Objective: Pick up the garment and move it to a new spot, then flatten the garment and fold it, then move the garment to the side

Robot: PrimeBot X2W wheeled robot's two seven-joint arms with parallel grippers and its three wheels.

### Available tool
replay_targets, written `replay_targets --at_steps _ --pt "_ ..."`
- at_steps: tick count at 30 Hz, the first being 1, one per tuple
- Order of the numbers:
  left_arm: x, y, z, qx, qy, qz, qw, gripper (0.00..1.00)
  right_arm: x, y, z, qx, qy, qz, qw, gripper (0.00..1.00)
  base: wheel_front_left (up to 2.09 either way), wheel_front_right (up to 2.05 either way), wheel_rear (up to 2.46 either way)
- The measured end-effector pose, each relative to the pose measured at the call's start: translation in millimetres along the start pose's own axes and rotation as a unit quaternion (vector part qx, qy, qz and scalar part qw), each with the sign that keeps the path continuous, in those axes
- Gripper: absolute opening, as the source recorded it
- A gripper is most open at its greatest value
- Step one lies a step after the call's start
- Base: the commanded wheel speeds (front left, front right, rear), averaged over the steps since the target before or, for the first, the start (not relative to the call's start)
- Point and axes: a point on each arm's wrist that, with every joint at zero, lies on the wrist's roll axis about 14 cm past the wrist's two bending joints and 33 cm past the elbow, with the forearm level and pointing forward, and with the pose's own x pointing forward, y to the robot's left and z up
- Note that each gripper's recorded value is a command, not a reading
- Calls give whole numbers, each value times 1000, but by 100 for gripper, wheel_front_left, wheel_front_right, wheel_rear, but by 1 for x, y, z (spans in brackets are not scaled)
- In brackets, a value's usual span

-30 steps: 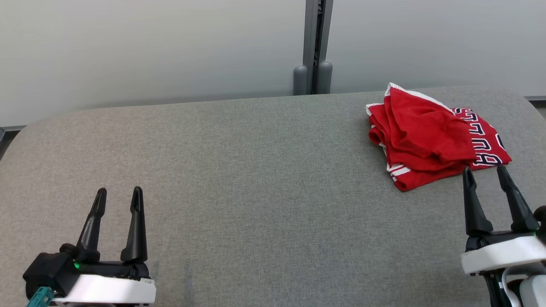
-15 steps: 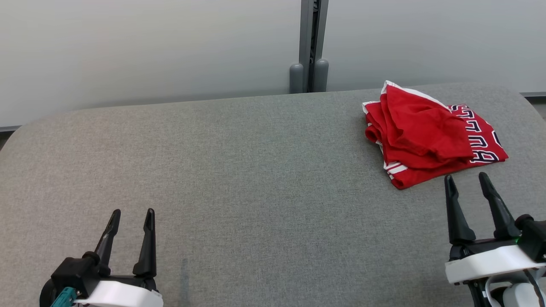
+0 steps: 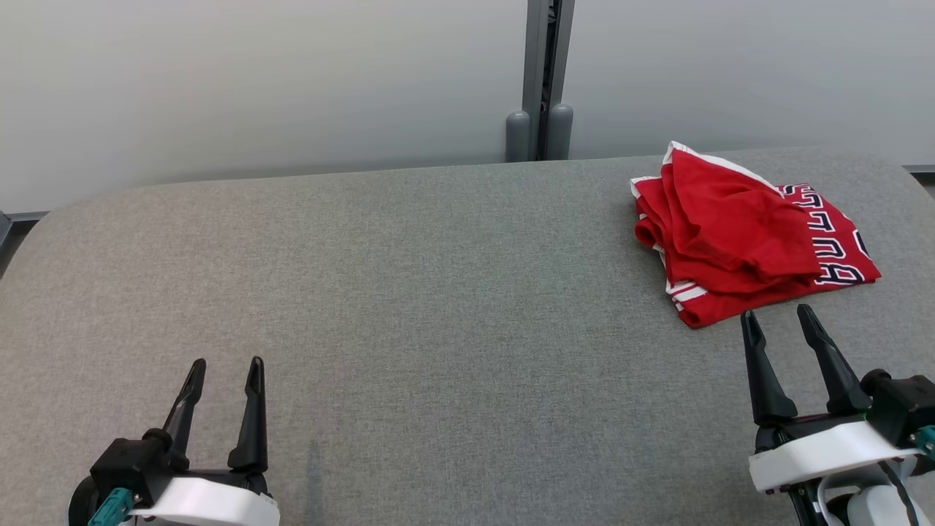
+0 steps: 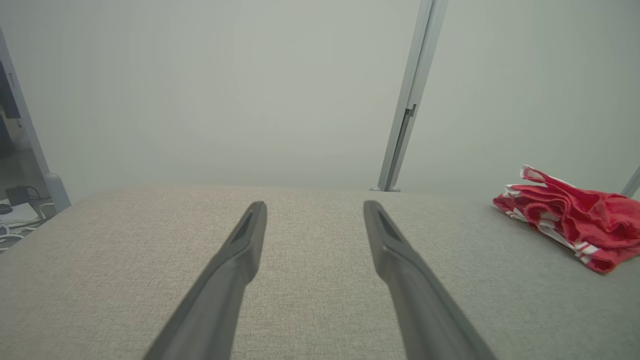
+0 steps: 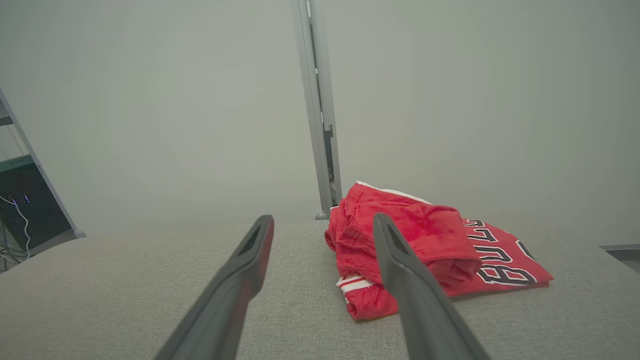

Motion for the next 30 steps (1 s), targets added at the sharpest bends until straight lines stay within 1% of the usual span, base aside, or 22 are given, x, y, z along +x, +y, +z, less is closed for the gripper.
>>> replay_targets --at_steps 18,23,24,30 --pt "-1 4 -2 -1 3 7 1000 100 2 3 -7 1 10 6 1000 100 0 0 0" --pt "0 3 -1 -8 0 6 1000 100 2 2 -8 2 12 4 1000 100 0 0 0" --pt "1 2 0 -8 -1 4 1000 0 2 2 -8 2 12 3 1000 0 0 0 0" --pt "-15 4 -32 -27 50 20 998 0 -15 2 -40 23 64 -11 998 0 0 0 0"
